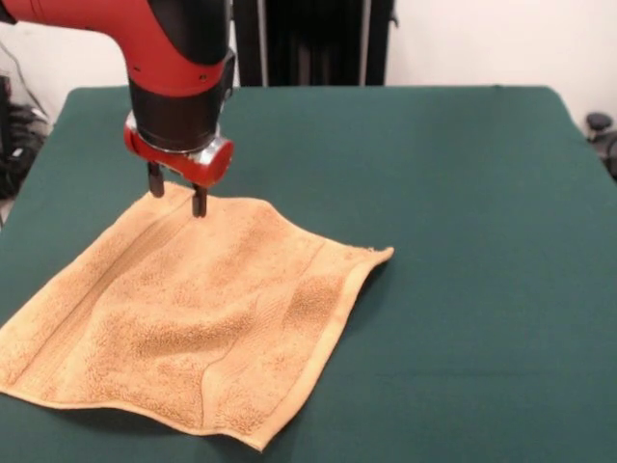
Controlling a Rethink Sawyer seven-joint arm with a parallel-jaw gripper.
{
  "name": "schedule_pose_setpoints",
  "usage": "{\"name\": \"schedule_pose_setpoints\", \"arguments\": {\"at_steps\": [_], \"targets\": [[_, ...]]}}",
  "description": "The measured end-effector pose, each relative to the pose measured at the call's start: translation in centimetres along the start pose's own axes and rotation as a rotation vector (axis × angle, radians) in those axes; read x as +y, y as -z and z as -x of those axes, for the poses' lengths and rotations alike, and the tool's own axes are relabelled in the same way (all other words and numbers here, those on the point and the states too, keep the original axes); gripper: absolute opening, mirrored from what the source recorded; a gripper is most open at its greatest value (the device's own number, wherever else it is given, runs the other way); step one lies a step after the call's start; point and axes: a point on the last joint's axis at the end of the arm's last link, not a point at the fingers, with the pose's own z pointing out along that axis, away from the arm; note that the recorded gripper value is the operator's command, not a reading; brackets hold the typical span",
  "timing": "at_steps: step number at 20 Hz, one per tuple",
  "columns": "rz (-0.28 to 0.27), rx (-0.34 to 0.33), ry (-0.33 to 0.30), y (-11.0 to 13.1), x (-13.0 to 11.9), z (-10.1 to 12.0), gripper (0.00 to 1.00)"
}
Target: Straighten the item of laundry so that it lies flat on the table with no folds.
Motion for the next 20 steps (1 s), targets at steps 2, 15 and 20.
{"name": "schedule_pose_setpoints", "arguments": {"at_steps": [2, 15, 20], "targets": [[-0.007, -0.006, 0.007, 0.1, -0.2, 0.0, 1.0], [-0.019, -0.008, 0.021, 0.6, -0.5, -0.6, 1.0], [-0.028, -0.012, 0.023, 1.3, -0.7, -0.6, 1.0]]}}
